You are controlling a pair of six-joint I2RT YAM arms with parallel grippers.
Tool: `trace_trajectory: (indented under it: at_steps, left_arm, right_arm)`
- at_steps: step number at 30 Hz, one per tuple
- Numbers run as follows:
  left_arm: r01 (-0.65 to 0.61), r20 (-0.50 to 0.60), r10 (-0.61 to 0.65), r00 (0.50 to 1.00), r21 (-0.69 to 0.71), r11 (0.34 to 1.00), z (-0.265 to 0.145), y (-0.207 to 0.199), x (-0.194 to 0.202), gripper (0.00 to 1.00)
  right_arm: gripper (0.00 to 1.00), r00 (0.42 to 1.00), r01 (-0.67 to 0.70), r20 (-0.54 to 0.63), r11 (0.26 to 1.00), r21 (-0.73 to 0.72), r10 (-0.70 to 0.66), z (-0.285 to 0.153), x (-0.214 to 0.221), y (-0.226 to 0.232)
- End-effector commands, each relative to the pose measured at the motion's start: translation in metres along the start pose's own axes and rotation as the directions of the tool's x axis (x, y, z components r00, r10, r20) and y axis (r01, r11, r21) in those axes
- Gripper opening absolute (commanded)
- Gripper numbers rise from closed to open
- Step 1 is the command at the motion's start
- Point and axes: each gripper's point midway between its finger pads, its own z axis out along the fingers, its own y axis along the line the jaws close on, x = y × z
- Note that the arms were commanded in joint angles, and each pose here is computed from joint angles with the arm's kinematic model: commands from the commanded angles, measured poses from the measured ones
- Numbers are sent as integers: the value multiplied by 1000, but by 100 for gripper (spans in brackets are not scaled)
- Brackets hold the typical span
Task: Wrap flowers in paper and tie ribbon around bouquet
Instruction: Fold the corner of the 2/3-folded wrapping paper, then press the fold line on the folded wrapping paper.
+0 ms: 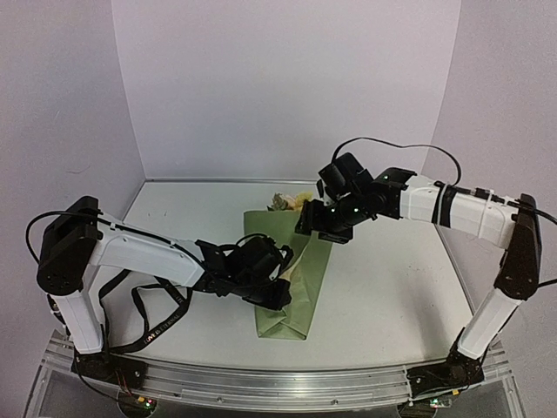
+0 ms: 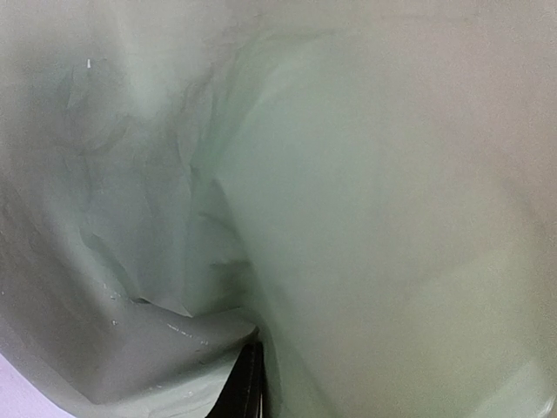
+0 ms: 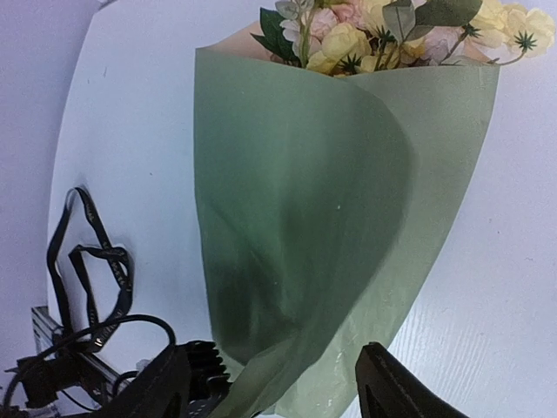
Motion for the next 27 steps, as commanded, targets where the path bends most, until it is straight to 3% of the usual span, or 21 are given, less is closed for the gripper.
trace_trajectory:
  at_steps: [1, 5, 9, 14, 19, 22, 27]
  left_arm:
    - [-26, 29, 26, 999, 21, 999, -6, -14, -14, 8]
    - [-28, 36, 27, 999, 20, 999, -7, -14, -16, 10]
    - [-39, 41, 38, 998, 24, 999, -12, -17, -18, 22]
    - [-65, 98, 57, 994, 79, 995, -40, -31, -31, 50]
    - [-92, 154, 63, 986, 188, 978, -69, -46, -33, 63]
    - [-76, 161, 46, 986, 186, 980, -73, -37, -32, 61]
    - [-1, 110, -19, 994, 178, 984, -57, -9, -31, 40]
  right_arm:
    - [59, 999, -36, -19, 997, 72, 38, 9, -2, -17]
    - [39, 996, -75, -45, 994, 83, 79, 18, -2, -26]
    - [2, 994, -84, -69, 994, 75, 89, 25, -5, -29]
    - [0, 985, -90, -144, 995, 36, 95, 38, -5, -39]
    - [0, 977, -99, -190, 995, -18, 93, 53, -2, -44]
    - [0, 976, -94, -198, 995, -25, 87, 58, 0, -46]
    - [0, 976, -88, -200, 996, -7, 85, 65, 4, -57]
